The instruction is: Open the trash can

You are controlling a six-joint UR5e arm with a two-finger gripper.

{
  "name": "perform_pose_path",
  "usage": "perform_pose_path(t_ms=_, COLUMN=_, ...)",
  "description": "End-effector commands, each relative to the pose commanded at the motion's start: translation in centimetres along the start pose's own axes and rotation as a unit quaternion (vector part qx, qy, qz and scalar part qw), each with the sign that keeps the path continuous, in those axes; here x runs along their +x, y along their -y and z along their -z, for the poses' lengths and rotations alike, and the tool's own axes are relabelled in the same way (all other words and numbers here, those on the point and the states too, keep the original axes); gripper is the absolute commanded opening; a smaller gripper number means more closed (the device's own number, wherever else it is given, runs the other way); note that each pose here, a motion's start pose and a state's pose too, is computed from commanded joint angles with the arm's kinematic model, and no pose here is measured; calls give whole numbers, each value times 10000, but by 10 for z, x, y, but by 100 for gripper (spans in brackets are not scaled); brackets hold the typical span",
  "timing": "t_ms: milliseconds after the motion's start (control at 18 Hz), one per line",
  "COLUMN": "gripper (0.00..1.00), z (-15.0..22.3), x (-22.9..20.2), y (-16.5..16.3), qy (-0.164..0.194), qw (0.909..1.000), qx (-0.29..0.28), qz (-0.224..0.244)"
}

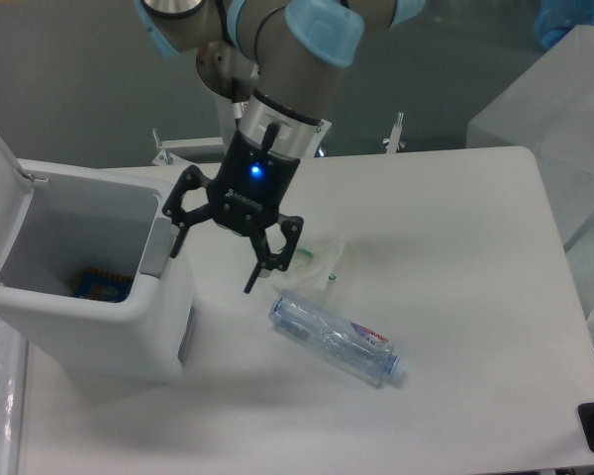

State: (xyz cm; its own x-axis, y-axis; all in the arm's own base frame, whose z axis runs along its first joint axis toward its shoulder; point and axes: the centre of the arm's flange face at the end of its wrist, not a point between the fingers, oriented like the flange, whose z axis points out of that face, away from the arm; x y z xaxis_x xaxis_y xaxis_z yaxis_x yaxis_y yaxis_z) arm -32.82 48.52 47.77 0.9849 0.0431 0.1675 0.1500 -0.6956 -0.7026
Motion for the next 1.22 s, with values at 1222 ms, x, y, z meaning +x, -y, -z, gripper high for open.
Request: perform_pose_path(t_ms=1222, gripper=100, z=-31, x=-182, y=-117, qy=1333, qw=9076, qx=-3357, qz=-2142)
